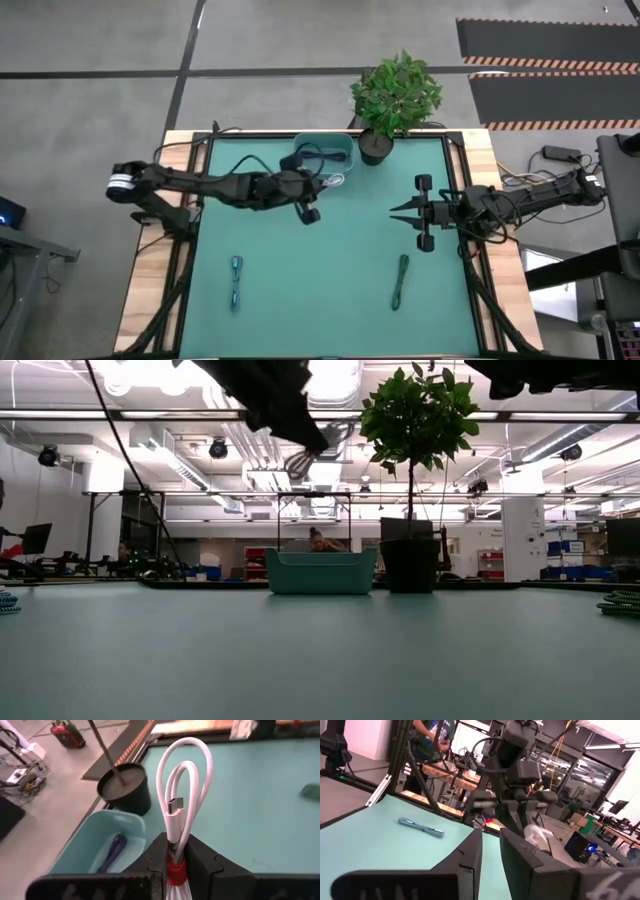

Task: Pick and place USB-C Cables
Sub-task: Put the white charger cable into the green bin

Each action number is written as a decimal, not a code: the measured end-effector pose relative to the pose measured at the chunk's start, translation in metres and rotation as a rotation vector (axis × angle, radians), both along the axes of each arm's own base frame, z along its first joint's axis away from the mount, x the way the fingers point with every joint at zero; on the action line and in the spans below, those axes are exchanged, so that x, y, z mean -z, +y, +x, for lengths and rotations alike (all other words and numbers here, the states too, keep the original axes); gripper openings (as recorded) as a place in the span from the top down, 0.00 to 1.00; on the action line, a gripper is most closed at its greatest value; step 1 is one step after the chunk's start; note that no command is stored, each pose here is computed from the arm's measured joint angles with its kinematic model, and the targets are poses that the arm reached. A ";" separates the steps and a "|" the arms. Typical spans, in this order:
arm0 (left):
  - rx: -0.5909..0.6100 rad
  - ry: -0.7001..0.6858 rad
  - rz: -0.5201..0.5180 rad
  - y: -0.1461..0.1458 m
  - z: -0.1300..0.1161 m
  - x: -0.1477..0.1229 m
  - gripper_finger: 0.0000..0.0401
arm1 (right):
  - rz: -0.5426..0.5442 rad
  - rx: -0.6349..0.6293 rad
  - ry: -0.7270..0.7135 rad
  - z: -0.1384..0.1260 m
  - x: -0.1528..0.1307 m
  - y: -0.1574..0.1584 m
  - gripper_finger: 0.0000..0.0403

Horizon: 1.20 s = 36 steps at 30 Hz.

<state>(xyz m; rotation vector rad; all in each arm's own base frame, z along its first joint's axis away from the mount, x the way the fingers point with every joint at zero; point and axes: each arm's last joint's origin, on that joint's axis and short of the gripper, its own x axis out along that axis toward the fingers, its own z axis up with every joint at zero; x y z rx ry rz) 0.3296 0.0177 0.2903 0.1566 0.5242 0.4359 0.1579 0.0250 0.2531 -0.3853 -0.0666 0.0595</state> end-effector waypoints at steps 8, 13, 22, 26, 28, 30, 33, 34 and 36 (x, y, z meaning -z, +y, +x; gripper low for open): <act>-0.055 0.166 -0.028 0.036 0.008 0.017 0.93 | 0.013 -0.001 0.000 0.000 0.000 0.000 0.85; -0.046 0.176 -0.082 0.056 0.009 0.014 0.93 | 0.013 -0.001 -0.006 0.000 -0.001 0.000 0.85; -0.039 0.254 -0.047 0.077 0.018 0.001 0.93 | 0.011 0.000 -0.010 0.000 -0.001 0.000 0.85; -0.068 0.287 -0.050 0.093 0.019 0.009 0.93 | 0.012 0.000 -0.015 -0.001 -0.002 0.000 0.85; -0.082 0.305 -0.059 0.101 0.019 0.015 0.93 | 0.013 -0.001 -0.014 -0.001 -0.002 0.000 0.85; -0.100 0.317 -0.069 0.110 0.018 0.021 0.93 | 0.013 0.000 -0.014 -0.001 -0.002 0.000 0.85; -0.113 0.328 -0.071 0.118 0.020 0.027 0.93 | 0.013 0.000 -0.013 -0.001 -0.002 0.000 0.85; -0.111 0.329 -0.068 0.120 0.020 0.029 0.93 | 0.013 0.000 -0.013 -0.001 -0.001 0.000 0.85; -0.110 0.332 -0.064 0.123 0.022 0.034 0.93 | 0.011 0.000 -0.012 -0.001 -0.001 0.000 0.85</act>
